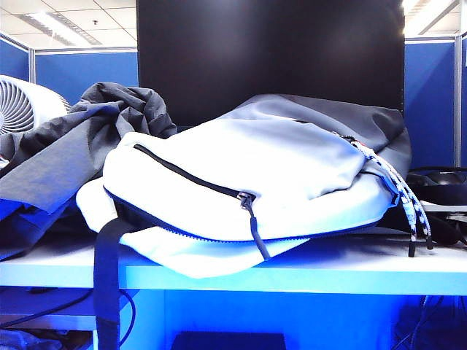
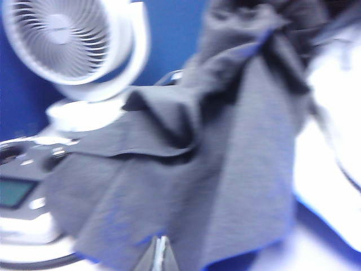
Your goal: Put the gray clothes into the backpack.
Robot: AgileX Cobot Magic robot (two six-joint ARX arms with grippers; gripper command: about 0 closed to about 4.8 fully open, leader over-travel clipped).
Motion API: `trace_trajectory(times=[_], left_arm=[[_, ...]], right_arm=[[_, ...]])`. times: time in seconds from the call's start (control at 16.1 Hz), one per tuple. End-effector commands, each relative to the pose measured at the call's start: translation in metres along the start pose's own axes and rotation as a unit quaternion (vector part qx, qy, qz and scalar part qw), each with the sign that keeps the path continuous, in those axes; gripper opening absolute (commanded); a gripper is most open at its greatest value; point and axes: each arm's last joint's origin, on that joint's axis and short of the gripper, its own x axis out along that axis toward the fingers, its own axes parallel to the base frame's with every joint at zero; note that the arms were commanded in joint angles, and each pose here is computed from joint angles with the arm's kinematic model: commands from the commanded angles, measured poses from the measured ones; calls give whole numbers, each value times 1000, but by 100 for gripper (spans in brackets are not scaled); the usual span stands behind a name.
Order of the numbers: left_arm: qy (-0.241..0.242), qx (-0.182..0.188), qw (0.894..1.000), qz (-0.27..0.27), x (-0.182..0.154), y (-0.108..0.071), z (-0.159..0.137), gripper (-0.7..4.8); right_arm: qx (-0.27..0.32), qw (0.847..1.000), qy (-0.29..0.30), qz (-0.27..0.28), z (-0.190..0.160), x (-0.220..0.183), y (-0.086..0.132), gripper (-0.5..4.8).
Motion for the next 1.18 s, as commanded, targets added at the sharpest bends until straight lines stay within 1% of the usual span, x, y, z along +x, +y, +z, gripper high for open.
trace_trajectory(times=[0.06, 0.12, 0.25, 0.31, 0.37, 0.43, 0.5, 0.56, 0.62, 0.68, 0.75, 0.81, 0.87, 0.93, 0.99, 1.06, 1.12, 1.18], left_arm=[[-9, 2, 1000, -17, 0, -1, 2, -1], [-9, 2, 1000, -17, 0, -1, 2, -1], [-10, 2, 1000, -18, 0, -1, 2, -1], [-15, -18, 999, -28, 0, -1, 3, -1], [-27, -65, 996, -59, -1, -3, 5, -1], [-43, -115, 988, -93, -1, -4, 9, -1], [-59, -171, 977, -116, -2, -5, 14, 4], [-95, -267, 950, -131, -4, -4, 23, 32], [-127, -303, 935, -133, -5, -3, 30, 32], [-161, -317, 924, -142, -8, -2, 37, 32], [-202, -320, 913, -155, -12, -1, 46, 31], [-216, -325, 907, -160, -14, 0, 52, 30], [-221, -323, 906, -162, -16, 0, 57, 30], [-225, -319, 906, -161, -18, 1, 62, 30], [-229, -304, 912, -152, -19, 2, 66, 30], [-226, -300, 915, -147, -18, 2, 66, 30], [-221, -300, 917, -144, -17, 2, 65, 30], [-219, -299, 918, -143, -17, 2, 65, 30]], right_arm=[[12, 1000, -2, 3, -2, 0, 0, -5], [27, 1000, -2, 3, -2, 0, 0, -5], [36, 999, -2, 3, -2, 0, 0, -5], [76, 997, -2, 5, -1, 0, 0, -5], [113, 993, -2, 20, -1, 0, 1, -5], [143, 988, -9, 52, 2, 0, 3, -5], [151, 983, -29, 96, 7, -1, 6, -5], [142, 975, -97, 143, 22, -4, 8, -5], [136, 967, -154, 150, 33, -7, 9, -5], [136, 961, -193, 143, 44, -11, 8, -4], [138, 962, -196, 134, 62, -15, 9, -3], [135, 960, -197, 146, 81, -16, 10, -2], [127, 958, -193, 172, 98, -14, 13, 0], [118, 955, -173, 210, 117, -7, 17, 0], [99, 936, -112, 319, 146, 16, 26, 0], [95, 912, -67, 393, 160, 34, 35, -1], [100, 884, -21, 456, 166, 51, 48, -1], [110, 858, 31, 500, 169, 70, 69, 0]])
